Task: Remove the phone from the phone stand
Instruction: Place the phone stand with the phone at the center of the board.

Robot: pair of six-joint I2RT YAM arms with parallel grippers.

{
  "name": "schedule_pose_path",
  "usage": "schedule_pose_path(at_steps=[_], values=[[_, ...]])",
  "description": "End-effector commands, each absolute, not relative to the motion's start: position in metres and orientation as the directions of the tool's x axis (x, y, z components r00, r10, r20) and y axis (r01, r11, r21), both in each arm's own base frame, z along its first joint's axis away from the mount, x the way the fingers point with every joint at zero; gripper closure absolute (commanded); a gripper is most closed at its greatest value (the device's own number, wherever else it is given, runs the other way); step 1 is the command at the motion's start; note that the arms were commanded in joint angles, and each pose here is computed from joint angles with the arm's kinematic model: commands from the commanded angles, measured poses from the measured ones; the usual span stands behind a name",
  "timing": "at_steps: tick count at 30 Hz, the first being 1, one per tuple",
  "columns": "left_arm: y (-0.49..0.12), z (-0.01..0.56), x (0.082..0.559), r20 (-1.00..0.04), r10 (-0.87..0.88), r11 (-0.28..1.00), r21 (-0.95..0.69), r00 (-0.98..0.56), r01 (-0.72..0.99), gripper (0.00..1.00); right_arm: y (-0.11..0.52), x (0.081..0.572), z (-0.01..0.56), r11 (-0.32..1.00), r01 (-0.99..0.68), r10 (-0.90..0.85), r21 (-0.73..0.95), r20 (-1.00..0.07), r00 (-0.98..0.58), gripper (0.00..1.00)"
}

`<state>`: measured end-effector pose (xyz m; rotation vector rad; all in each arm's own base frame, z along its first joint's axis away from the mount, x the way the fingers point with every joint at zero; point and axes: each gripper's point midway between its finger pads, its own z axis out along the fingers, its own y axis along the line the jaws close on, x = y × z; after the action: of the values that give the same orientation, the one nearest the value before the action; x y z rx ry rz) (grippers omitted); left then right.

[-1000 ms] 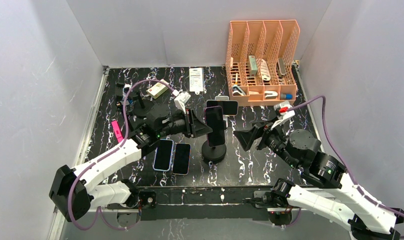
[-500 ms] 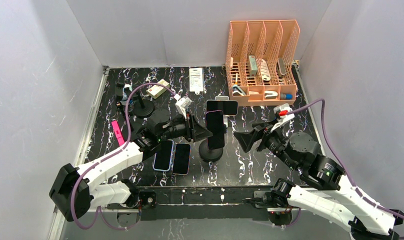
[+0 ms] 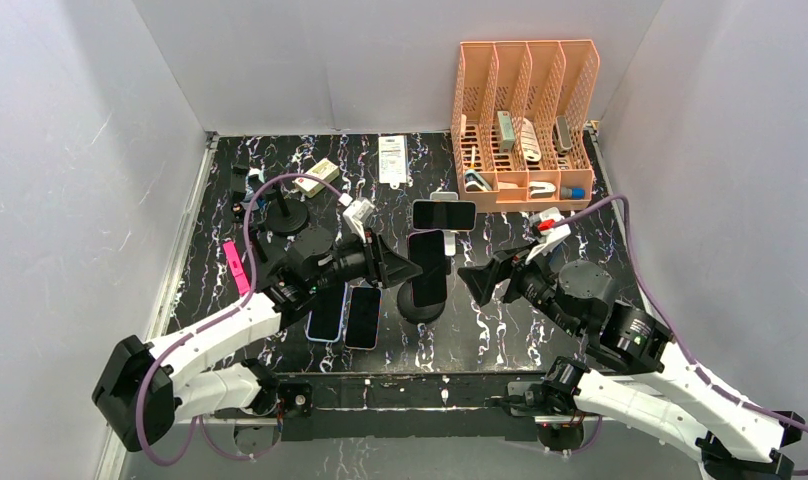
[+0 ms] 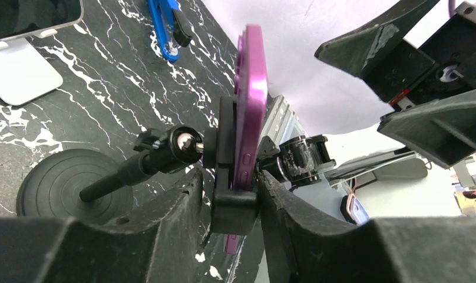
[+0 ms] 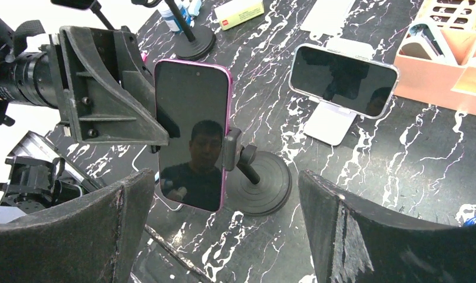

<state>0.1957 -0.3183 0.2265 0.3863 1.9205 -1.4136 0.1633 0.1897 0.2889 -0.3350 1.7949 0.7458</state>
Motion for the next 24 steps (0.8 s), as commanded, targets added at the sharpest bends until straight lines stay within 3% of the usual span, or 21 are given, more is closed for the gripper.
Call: schedule_pose_path(at_steps=[1,14,24], values=[[-0.313,0.248,0.198,-0.718,-0.232,0.338,-0.692,-0.656,0.638,0.6,0.196,0.165,0.301,0.739,-0.575,0.177,0.352,-0.924,-0.338,0.01],[-0.297,0.253,0.208,-0.752,-0.288,0.42,-0.655,-0.593,0.627,0.33,0.203,0.178,0.295,0.806,-0.506,0.089,0.306,-0.908,-0.409,0.01],[-0.288,0.266,0.217,-0.756,-0.353,0.453,-0.654,-0.552,0.606,0.34,0.224,0.164,0.285,0.764,-0.544,0.018,0.346,-0.855,-0.519,0.01]])
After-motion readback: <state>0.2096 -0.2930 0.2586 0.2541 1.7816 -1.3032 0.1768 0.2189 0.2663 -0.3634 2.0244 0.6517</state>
